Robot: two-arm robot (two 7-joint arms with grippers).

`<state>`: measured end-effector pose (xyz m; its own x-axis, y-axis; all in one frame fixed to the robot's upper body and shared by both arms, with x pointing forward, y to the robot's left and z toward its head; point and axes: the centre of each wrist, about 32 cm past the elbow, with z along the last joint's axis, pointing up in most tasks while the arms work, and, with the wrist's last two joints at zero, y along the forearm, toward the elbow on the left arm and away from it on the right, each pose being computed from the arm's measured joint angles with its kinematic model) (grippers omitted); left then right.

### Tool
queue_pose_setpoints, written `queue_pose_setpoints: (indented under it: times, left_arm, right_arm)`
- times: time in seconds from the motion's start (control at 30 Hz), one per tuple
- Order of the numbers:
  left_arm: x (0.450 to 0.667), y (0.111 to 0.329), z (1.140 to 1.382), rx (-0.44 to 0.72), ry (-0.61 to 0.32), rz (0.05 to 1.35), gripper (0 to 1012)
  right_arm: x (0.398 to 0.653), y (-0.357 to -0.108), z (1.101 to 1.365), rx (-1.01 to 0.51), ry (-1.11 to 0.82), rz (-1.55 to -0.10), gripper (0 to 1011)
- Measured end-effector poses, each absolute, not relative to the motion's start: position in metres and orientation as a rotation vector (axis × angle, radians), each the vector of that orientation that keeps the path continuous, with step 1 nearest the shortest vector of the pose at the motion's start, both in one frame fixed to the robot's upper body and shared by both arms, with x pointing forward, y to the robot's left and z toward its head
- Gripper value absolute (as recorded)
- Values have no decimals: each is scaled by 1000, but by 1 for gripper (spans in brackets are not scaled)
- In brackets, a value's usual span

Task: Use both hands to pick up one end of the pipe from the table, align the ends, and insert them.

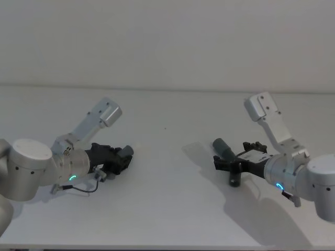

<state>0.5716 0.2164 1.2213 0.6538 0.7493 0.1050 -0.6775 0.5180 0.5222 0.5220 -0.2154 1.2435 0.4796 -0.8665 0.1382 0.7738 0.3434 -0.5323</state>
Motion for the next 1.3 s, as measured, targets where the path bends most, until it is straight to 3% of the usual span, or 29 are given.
queue_pose_setpoints:
  times: [1.3]
  left_arm:
    - [572,216,1221,563,140,859,366]
  right_arm:
    - [544,-208,1227,-629,267,-1078,1001]
